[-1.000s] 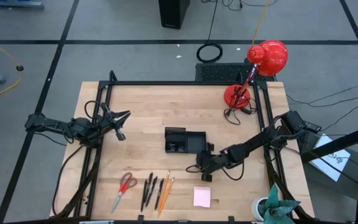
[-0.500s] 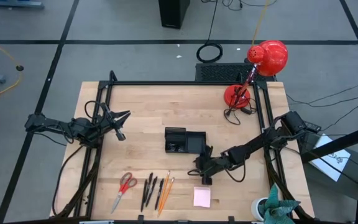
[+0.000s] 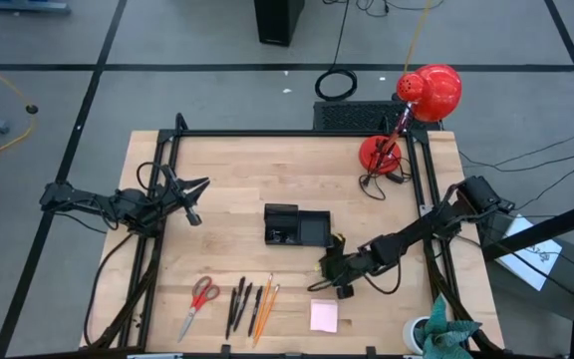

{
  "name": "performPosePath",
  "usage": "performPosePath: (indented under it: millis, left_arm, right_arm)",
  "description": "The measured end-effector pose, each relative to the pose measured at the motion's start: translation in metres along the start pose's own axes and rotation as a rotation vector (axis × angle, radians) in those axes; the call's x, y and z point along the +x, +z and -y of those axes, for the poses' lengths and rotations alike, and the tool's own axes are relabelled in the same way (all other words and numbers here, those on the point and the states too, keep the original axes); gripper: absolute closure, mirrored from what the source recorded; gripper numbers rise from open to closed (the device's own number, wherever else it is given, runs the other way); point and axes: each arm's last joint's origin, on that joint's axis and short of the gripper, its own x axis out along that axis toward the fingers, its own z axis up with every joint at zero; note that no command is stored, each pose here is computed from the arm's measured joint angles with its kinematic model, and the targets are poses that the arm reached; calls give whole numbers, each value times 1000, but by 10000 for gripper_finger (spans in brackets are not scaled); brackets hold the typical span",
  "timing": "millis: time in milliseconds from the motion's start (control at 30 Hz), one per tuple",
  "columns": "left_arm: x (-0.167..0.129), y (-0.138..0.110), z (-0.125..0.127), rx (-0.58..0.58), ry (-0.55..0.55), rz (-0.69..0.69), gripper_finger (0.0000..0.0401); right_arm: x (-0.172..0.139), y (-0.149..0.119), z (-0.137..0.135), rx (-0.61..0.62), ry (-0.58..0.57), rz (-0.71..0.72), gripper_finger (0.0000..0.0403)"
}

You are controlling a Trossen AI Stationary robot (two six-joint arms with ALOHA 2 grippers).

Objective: Pick and place office supplies into organizer
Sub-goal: Put the yellow eraser into the black desk organizer

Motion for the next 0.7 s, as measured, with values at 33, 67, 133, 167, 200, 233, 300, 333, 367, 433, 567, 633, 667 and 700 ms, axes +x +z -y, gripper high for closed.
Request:
performPosePath:
  millis: [33, 67, 133, 167, 200, 233, 300, 333, 367, 433, 567, 633, 667, 700]
  left_arm:
    - [0, 0, 0, 0, 1, 0, 354]
    - [0, 0, 0, 0, 2, 0, 354]
    - [0, 0, 0, 0, 2, -1, 354]
    - [0, 0, 0, 0, 2, -1, 354]
    - [0, 0, 0, -1, 2, 0, 354]
    - [0, 0, 0, 0, 2, 0, 354]
    - [0, 0, 0, -1, 2, 0, 354]
    - [0, 0, 0, -1, 2, 0, 354]
    - [0, 0, 0, 0, 2, -1, 354]
    - [0, 0, 0, -1, 2, 0, 354]
    - [0, 0, 0, -1, 2, 0, 354]
    - [0, 0, 0, 0, 2, 0, 354]
    - [0, 0, 0, -1, 2, 0, 354]
    - [0, 0, 0, 0, 2, 0, 354]
  right_arm:
    - [-1, -1, 0, 4, -3, -13, 210]
    - [-1, -3, 1, 2, -7, -28, 211]
    - [0, -3, 2, 1, -11, -32, 214]
    - [0, -2, 2, 2, -11, -26, 215]
    - [0, -2, 4, 4, -13, -25, 217]
    - [0, -2, 5, 4, -14, -28, 219]
    - [2, -4, 8, -2, -21, -35, 224]
    - [2, -6, 9, -6, -22, -36, 226]
    - [3, -7, 10, -3, -18, -34, 228]
    - [5, -10, 14, 10, 12, -45, 233]
    - [8, -19, 20, 61, 81, -48, 240]
    - [10, -23, 23, 78, 129, -20, 243]
    - [11, -26, 25, 84, 148, -4, 245]
    - [12, -27, 26, 92, 161, 11, 246]
